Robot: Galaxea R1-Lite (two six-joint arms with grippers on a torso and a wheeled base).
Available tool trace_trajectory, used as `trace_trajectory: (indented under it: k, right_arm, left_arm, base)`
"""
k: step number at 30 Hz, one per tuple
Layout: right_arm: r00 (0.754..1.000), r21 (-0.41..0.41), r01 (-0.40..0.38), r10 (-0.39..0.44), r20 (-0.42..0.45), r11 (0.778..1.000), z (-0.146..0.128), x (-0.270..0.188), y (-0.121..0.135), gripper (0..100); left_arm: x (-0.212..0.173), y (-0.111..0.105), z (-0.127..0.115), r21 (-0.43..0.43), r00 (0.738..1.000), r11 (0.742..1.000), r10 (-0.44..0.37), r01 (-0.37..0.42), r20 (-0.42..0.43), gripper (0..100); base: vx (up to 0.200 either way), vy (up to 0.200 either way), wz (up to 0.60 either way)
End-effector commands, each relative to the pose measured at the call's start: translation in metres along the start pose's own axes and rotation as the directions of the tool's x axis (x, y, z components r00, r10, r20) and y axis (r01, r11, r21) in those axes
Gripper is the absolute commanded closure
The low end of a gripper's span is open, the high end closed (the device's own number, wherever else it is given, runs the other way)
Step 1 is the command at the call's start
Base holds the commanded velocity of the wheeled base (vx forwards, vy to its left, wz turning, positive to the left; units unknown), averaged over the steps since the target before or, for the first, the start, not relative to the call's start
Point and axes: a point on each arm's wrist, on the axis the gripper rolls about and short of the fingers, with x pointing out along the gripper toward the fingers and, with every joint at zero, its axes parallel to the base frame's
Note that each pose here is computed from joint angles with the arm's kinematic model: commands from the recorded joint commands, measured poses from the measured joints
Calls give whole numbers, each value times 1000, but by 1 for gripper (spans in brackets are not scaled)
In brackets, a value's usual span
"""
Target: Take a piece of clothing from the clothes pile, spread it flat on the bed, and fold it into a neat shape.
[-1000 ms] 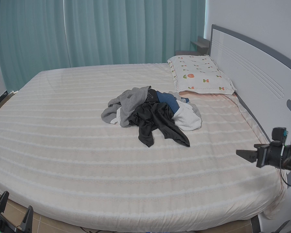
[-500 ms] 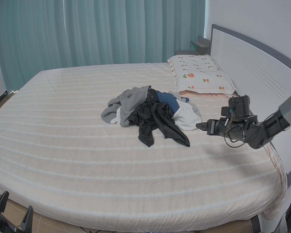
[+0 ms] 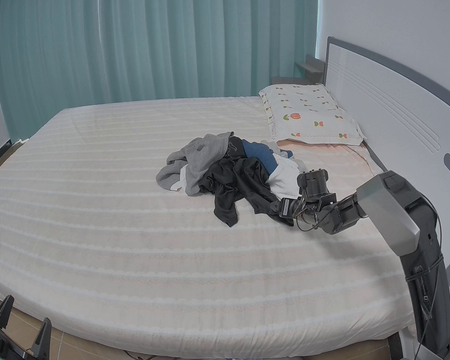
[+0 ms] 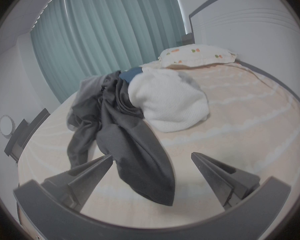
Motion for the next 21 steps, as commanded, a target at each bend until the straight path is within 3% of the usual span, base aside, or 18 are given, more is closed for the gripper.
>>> trace_trajectory:
  k: [1,3,4,10,16,21]
  right_arm:
    - [1000,-3,8,-8,-27,1000,-21,20,-3,0]
    - [1000,-2,-4,4,-12,1000,-20,23,2,0]
    - [1000,1,-9,9,-5,1000,-19,24,5,100]
    - [1000,4,4,-4,-18,1000,-21,28,6,100]
    - [999,98,-21,19,31,995,6,11,17,100]
    - [999,174,-42,46,-20,984,12,-22,18,100]
  left_arm:
    - [0,0,-4,0,1000,1000,0,0,3,0]
    - [0,0,-4,1,1000,1000,0,0,3,0]
    - [0,0,-4,0,1000,1000,0,0,3,0]
    - [0,0,-4,1,1000,1000,0,0,3,0]
    - [0,0,-4,0,1000,1000,0,0,3,0]
    - [0,0,-4,0,1000,1000,0,0,3,0]
  base:
    - [0,0,0]
    - [0,0,0]
    - [0,0,0]
    - [0,0,0]
    - [0,0,0]
    - [0,0,0]
